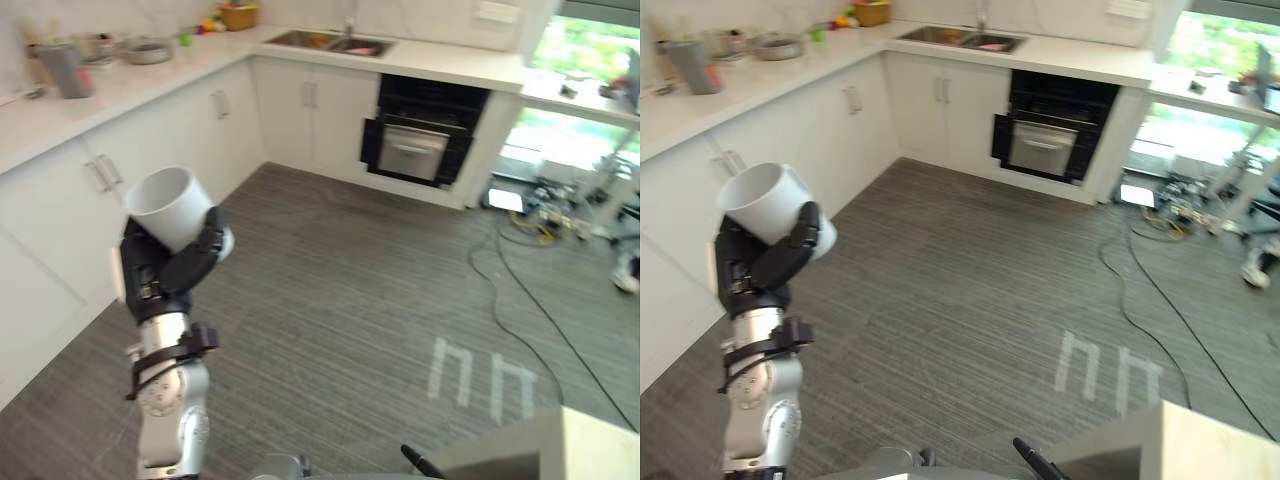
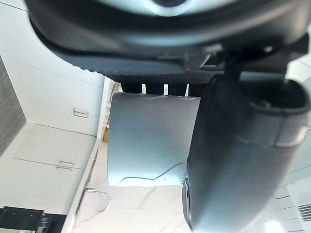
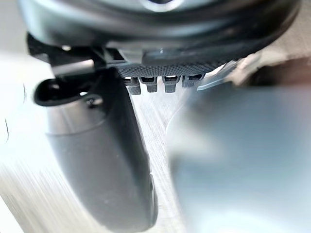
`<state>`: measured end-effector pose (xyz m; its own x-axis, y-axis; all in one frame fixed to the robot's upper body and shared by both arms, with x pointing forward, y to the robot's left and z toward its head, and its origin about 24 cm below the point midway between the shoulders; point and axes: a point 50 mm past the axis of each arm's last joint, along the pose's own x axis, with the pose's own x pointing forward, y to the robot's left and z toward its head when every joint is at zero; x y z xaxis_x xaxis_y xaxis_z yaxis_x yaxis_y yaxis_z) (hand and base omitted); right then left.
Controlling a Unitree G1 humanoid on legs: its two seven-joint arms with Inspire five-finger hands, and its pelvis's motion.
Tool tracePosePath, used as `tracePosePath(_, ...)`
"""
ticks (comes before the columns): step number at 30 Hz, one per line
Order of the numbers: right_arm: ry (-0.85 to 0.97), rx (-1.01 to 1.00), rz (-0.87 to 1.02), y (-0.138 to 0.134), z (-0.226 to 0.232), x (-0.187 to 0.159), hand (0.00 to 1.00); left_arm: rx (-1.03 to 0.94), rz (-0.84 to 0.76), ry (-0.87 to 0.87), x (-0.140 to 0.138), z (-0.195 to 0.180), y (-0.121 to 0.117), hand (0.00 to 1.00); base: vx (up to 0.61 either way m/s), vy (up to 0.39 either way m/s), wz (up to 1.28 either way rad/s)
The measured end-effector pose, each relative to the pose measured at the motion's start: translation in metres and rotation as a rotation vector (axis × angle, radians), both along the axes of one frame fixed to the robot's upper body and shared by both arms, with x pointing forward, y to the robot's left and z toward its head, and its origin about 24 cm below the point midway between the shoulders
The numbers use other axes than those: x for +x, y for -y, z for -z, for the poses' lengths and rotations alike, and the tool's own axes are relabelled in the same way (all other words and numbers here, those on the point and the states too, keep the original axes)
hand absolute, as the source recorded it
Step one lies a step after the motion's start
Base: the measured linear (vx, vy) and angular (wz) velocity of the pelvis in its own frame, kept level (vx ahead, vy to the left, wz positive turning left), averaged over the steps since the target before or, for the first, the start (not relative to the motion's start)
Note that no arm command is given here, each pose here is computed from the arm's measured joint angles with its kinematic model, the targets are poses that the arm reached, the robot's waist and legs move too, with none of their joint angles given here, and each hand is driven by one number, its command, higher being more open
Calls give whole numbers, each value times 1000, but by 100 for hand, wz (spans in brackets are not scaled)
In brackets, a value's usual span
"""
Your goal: Walk over to the sink, pick up the cup, carry it to the dishwasher, place the cup inside the dishwasher, then close the dishwasher door
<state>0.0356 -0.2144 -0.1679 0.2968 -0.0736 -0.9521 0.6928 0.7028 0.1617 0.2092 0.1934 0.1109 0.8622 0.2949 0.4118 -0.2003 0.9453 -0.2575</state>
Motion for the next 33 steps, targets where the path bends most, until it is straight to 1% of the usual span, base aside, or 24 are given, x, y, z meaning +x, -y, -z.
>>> tracePosePath(2,6,22,-63,-8,0,4,100,27,25,31,5,-7,7,0,100,-122,31)
tracePosePath(6,-6,53,-103,-15,1,4,100,67,92,44,12,-12,22,0,52,-104,16)
tracePosePath(10,-9,70,-105,-19,1,2,100,81,106,51,16,-16,24,0,52,-64,-4)
tracePosePath(11,-11,105,-92,-14,-1,-4,100,105,141,-28,30,-1,25,0,0,0,0)
tracePosePath(15,-12,105,-93,-15,-1,-5,100,98,140,-28,30,-1,25,0,0,0,0)
tracePosePath(19,-6,80,-101,-16,0,-6,100,1,159,-36,31,2,29,0,-28,-29,16)
tracePosePath(22,-20,32,-143,-15,0,-6,100,-139,156,-69,27,14,27,0,-78,-52,-5)
tracePosePath(24,4,39,-119,-15,0,-4,100,-213,142,-97,25,22,22,0,-64,-23,17)
tracePosePath(27,20,51,49,-9,2,-19,100,-290,131,-183,26,43,10,0,0,72,29)
tracePosePath(28,24,28,105,-2,1,-22,100,-310,145,-219,30,49,10,0,95,80,54)
tracePosePath(29,71,-14,152,7,-1,-14,100,-320,143,-256,34,56,8,0,124,123,62)
tracePosePath(31,104,-49,194,16,-4,-9,100,-310,156,-348,35,69,7,0,122,128,67)
tracePosePath(33,84,-58,188,16,-3,-13,100,-294,198,-393,35,73,15,0,222,106,75)
